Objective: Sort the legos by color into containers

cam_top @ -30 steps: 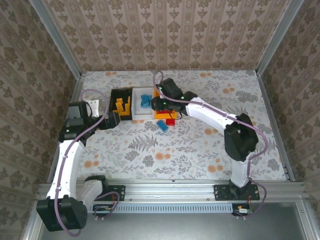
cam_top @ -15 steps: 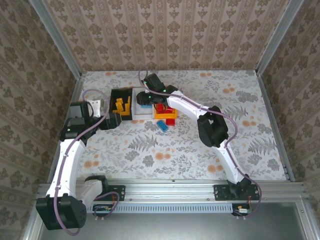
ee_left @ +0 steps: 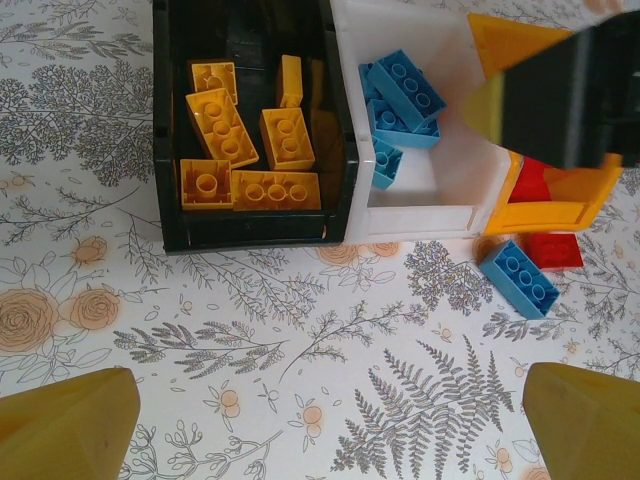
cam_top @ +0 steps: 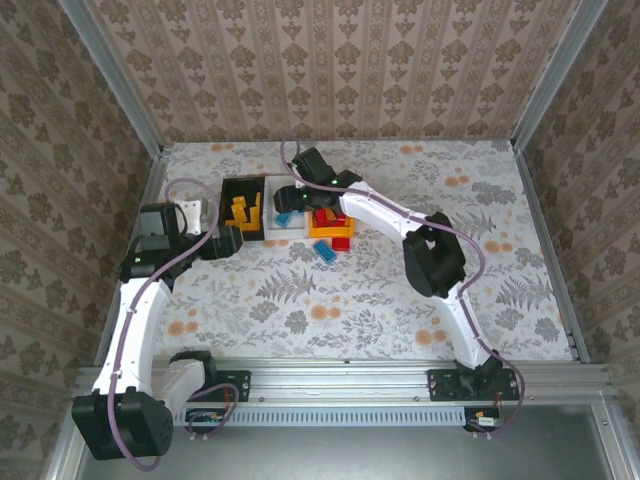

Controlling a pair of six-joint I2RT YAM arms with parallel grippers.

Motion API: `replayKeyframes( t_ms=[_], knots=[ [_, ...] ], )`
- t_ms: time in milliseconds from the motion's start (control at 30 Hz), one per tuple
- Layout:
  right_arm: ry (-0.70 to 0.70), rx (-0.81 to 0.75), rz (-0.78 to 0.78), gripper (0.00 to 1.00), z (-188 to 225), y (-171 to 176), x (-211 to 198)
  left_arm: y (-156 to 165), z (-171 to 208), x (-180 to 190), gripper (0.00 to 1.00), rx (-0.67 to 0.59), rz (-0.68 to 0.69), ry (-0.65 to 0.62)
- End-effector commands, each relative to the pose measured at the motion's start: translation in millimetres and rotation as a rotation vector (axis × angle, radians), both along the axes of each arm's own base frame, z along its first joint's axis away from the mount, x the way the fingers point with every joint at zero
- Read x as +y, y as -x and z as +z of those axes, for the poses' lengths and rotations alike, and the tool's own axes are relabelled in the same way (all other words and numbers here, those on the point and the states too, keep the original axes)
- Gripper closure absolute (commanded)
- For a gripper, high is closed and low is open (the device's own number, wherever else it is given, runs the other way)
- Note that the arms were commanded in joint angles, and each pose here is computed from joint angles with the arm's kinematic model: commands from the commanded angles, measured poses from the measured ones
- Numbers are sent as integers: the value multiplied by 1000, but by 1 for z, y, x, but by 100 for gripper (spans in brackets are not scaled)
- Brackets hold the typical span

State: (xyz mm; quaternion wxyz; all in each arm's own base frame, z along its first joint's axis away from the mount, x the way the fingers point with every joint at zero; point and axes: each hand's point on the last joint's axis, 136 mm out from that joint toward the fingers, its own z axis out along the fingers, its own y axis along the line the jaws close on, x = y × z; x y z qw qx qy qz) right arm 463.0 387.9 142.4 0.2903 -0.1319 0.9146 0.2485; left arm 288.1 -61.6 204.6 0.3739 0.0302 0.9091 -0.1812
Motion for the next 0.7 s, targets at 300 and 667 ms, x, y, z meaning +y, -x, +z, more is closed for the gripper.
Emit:
replayKeyframes(
  t_ms=[300, 667],
  knots=[
    [116, -103, -83, 30, 54, 85, -101, 1, -2, -7, 0, -8, -51, 2],
    [140, -82, -152, 20, 34, 134, -151, 6, 12, -33, 0, -94, -178, 58]
  ],
)
